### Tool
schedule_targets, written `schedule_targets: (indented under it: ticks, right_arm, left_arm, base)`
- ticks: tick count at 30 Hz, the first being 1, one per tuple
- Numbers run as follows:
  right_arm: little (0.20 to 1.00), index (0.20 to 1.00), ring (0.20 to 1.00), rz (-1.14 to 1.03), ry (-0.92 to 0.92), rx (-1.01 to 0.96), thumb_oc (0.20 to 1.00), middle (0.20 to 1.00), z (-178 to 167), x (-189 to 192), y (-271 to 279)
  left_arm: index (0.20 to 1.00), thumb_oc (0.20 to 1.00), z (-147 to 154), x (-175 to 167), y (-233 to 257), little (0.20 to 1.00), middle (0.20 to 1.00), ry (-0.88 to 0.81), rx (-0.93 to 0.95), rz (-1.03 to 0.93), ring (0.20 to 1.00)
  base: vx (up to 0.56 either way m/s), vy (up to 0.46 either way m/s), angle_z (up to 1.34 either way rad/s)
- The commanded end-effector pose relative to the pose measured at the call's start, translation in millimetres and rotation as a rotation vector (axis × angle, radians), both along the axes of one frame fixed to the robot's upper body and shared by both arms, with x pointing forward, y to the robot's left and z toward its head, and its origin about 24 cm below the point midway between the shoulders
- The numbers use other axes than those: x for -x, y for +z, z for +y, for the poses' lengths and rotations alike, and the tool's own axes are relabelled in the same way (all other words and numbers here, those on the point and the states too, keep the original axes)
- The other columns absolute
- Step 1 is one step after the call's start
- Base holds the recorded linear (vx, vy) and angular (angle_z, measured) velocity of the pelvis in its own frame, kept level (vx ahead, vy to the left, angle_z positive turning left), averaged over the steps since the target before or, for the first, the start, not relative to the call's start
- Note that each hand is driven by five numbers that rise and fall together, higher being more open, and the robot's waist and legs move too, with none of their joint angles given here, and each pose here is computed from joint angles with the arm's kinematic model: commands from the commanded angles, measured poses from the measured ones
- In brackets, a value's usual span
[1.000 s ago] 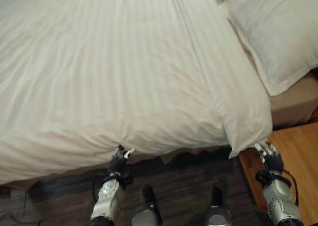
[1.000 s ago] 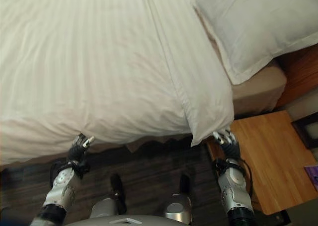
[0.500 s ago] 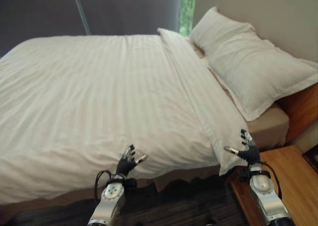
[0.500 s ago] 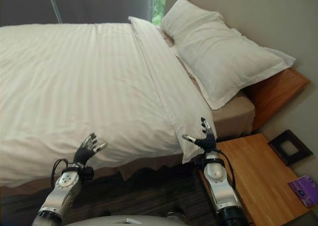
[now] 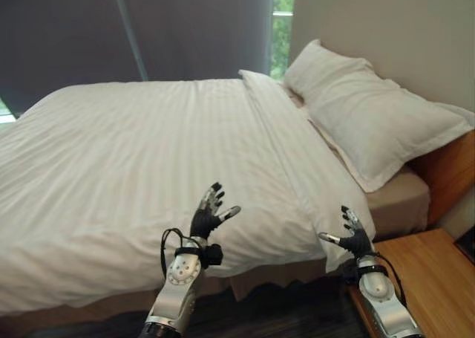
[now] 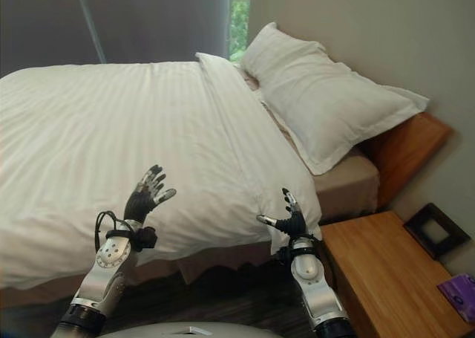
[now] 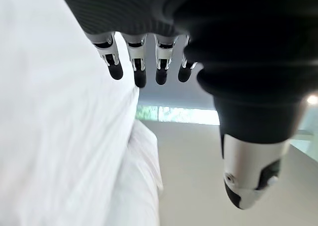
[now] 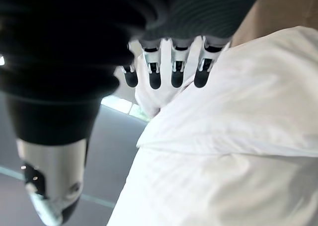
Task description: Making the bed.
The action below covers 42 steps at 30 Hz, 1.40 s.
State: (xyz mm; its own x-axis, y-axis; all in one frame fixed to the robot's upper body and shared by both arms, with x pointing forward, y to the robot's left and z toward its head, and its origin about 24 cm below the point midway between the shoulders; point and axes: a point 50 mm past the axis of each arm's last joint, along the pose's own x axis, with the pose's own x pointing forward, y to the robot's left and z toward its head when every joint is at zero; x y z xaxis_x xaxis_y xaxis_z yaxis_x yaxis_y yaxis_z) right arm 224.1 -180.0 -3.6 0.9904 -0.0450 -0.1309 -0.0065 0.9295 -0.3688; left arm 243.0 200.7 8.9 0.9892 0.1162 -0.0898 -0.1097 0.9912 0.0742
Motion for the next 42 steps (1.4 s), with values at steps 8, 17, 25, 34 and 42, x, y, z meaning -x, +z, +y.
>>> schedule_targets:
  ticks: [8,17,25,34,42]
  right_arm:
    - [1.0,1.0,1.0,-0.463,0.189,-0.007,1.0,1.0,27,-58,109]
    - [1.0,1.0,1.0,-0.483,0.324,-0.008,1.0,1.0,49,-57,113]
    - [1.0,1.0,1.0,-0.433,0.357,-0.057,1.0,1.0,43,-45,104]
    - [1.0,1.0,1.0,-0.419,0.311,-0.09,1.0,1.0,34,-39,97]
    - [1.0,1.0,1.0,-0.351,0.139,-0.026,1.0,1.0,1,-26,77]
  left_arm:
    - [1.0,1.0,40,-7,60,1.0,1.0,0.111,-0.034,-0.271,1.0]
    - [1.0,1.0,56,16,50,1.0,1.0,0.241,0.08,-0.27,1.0]
    - [1.0,1.0,44,18,48,1.0,1.0,0.151,0.078,-0.253,1.0]
    - [1.0,1.0,40,7,61,1.0,1.0,0.126,-0.008,-0.295,1.0]
    - [1.0,1.0,37,9,73,1.0,1.0,0.103,0.043,-0.355,1.0]
  base:
    - [-0.06,-0.299,0.91]
    - [-0.06,-0.388,0.05]
    - [-0.13,-0.17,0.58]
    - [-0.06,-0.002,0.22]
    - [-0.08,-0.248,0.81]
